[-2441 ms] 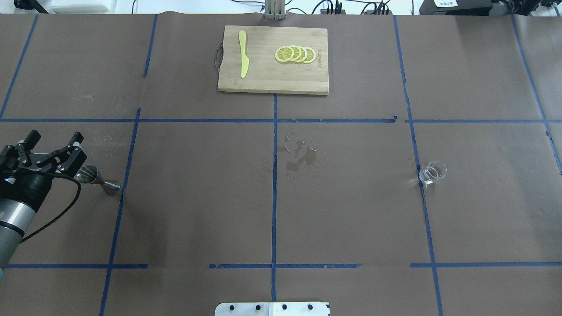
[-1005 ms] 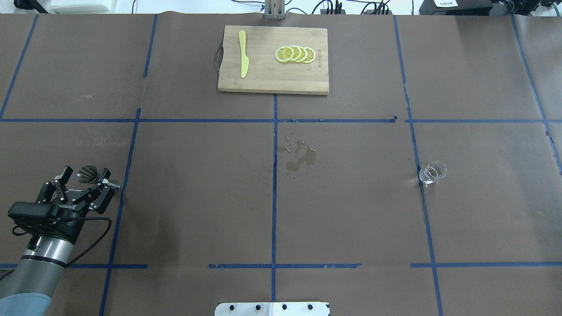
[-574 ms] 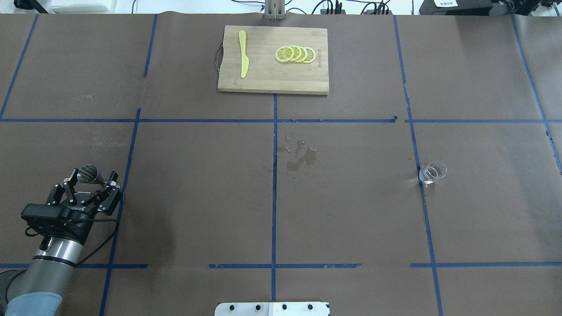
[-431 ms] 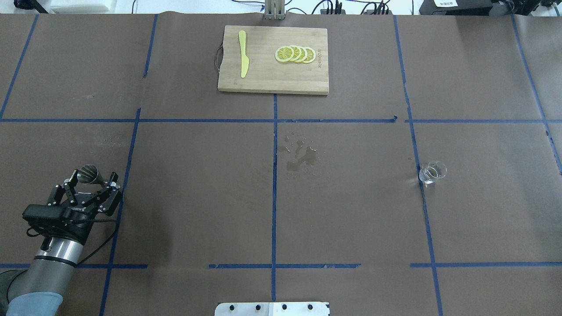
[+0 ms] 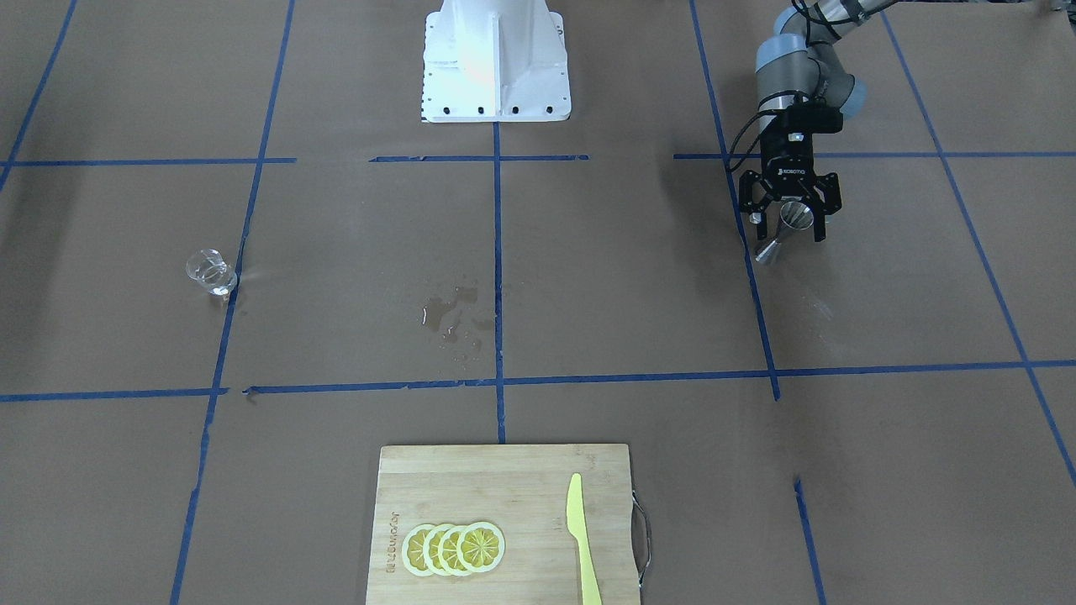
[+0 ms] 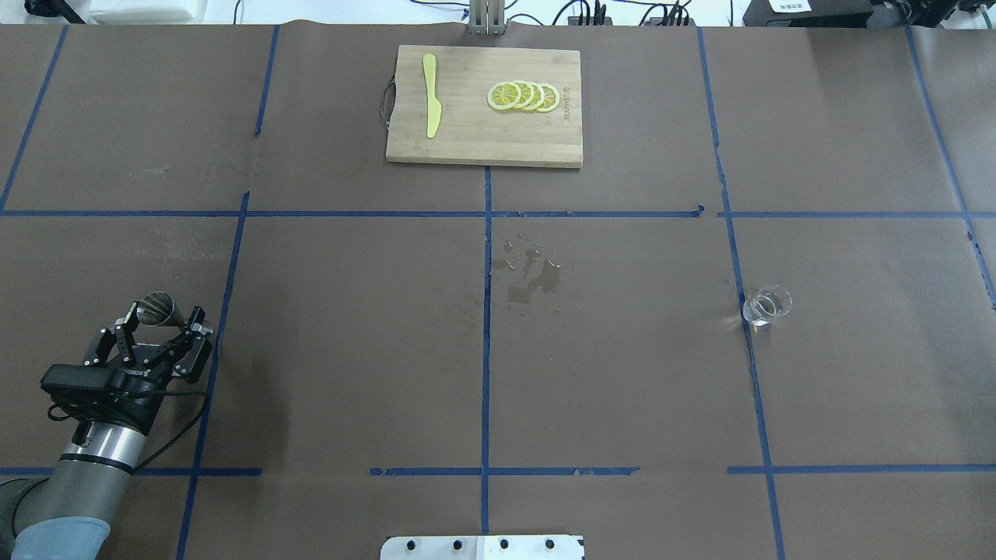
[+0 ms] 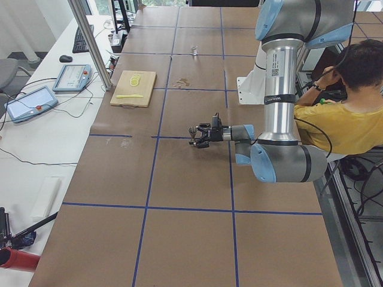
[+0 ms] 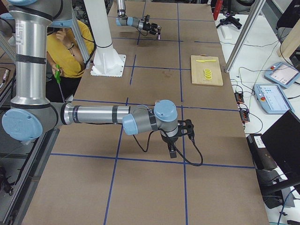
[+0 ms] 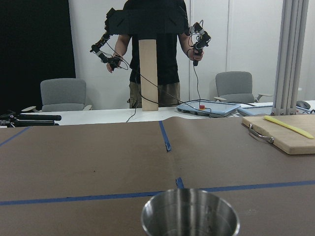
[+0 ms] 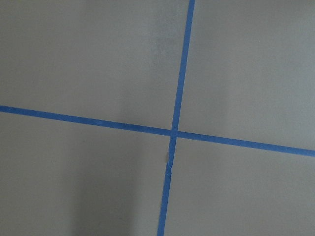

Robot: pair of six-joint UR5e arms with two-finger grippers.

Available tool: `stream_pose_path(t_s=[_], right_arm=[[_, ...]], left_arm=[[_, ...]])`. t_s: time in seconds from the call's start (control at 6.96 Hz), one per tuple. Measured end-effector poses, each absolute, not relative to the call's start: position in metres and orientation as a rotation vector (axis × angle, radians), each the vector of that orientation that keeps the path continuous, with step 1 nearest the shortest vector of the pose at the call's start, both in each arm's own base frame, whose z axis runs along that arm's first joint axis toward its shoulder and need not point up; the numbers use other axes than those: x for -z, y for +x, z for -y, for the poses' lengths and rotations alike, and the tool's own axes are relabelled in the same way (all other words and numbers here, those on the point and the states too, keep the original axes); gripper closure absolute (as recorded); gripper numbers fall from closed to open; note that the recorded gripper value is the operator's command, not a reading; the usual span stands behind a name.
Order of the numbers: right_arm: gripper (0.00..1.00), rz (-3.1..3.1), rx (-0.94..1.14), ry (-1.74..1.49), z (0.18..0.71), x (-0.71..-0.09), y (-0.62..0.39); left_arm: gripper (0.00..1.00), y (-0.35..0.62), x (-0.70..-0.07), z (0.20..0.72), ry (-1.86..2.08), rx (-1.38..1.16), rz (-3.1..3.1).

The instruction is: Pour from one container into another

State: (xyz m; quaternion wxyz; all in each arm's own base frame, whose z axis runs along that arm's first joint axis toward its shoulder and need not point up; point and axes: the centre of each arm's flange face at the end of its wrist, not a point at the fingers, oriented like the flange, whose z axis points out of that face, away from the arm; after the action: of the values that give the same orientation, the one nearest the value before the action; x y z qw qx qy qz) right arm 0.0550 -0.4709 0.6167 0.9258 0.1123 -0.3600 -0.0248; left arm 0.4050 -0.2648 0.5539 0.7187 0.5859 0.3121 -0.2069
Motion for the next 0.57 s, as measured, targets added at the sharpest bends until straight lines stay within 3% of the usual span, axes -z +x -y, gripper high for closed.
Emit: stream_pose_path(t_s=[0.57], right_arm=[[0.00,0.738,0.051,0.231,0.4710,-0.6164,0.0550]], left_arm=[[0.43,0.4125,-0.5623,0.2528,1.281,0.433,-0.706]])
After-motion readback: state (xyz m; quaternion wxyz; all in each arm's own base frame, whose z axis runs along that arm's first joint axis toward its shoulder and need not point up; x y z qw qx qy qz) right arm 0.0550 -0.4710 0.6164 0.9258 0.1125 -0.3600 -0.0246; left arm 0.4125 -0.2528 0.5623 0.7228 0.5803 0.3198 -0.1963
